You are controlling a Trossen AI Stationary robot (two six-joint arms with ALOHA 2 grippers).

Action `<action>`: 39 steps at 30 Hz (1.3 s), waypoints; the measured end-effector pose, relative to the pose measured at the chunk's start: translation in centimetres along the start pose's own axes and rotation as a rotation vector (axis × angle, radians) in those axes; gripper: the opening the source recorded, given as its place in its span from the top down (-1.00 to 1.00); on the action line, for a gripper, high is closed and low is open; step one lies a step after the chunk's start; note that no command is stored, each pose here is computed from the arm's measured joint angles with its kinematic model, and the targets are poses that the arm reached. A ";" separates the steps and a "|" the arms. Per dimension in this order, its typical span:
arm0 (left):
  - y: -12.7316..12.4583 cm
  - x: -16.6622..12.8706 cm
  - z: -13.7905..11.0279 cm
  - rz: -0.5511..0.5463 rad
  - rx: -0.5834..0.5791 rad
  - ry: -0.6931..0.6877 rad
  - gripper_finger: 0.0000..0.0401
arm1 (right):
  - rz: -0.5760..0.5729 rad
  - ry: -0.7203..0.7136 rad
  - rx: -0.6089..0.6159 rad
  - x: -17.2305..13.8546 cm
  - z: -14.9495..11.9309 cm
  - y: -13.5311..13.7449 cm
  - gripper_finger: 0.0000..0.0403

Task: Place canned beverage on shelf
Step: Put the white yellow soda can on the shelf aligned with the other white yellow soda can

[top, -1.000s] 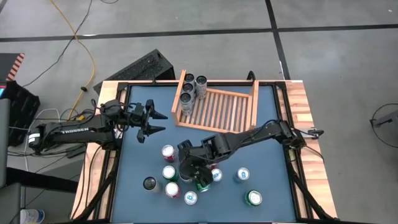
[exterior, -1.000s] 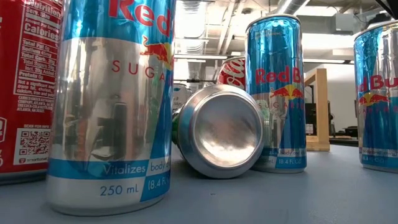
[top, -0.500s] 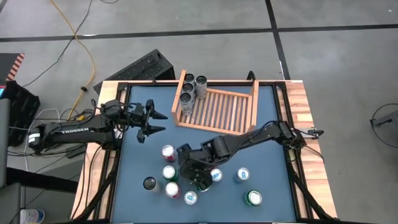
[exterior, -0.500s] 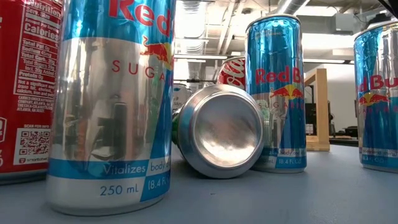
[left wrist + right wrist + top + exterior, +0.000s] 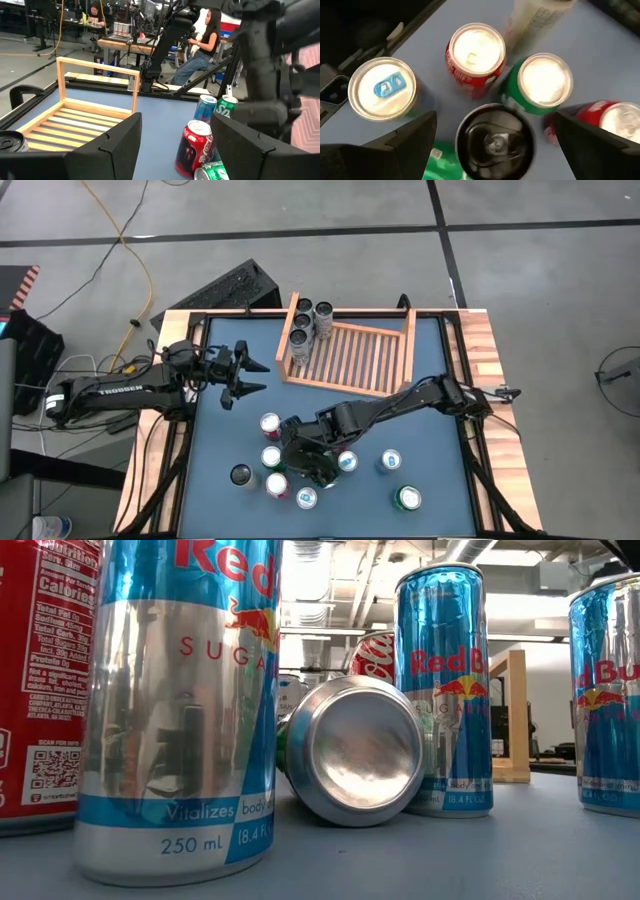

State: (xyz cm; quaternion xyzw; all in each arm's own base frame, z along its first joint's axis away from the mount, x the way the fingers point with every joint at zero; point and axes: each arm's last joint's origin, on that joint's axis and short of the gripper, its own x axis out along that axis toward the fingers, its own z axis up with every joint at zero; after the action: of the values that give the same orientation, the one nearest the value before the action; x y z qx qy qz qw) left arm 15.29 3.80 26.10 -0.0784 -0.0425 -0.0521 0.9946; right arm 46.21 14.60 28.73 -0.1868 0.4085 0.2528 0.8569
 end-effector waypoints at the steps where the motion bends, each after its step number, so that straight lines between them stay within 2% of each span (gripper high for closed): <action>1: 0.0 0.0 0.0 0.000 -0.003 0.002 -0.12 | 0.007 -0.011 0.006 0.4 0.1 -0.1 -0.92; 14: 0.0 0.0 -0.2 0.002 -0.011 0.020 -0.12 | 0.037 0.072 0.066 0.0 -1.1 -1.0 -0.87; 29: 0.0 0.0 -0.2 0.003 -0.011 0.023 -0.12 | 0.085 0.065 0.075 0.8 -1.3 -0.9 -0.76; 39: 0.0 0.0 -0.2 0.003 -0.011 0.024 -0.12 | 0.068 0.073 0.091 0.8 -1.4 -1.2 -0.49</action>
State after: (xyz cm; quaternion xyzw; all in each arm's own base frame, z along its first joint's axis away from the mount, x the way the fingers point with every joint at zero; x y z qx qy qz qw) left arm 15.31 3.80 25.85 -0.0834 -0.0304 -0.0520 0.9947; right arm 46.50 13.16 27.42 -0.1428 0.4565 0.2560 0.8401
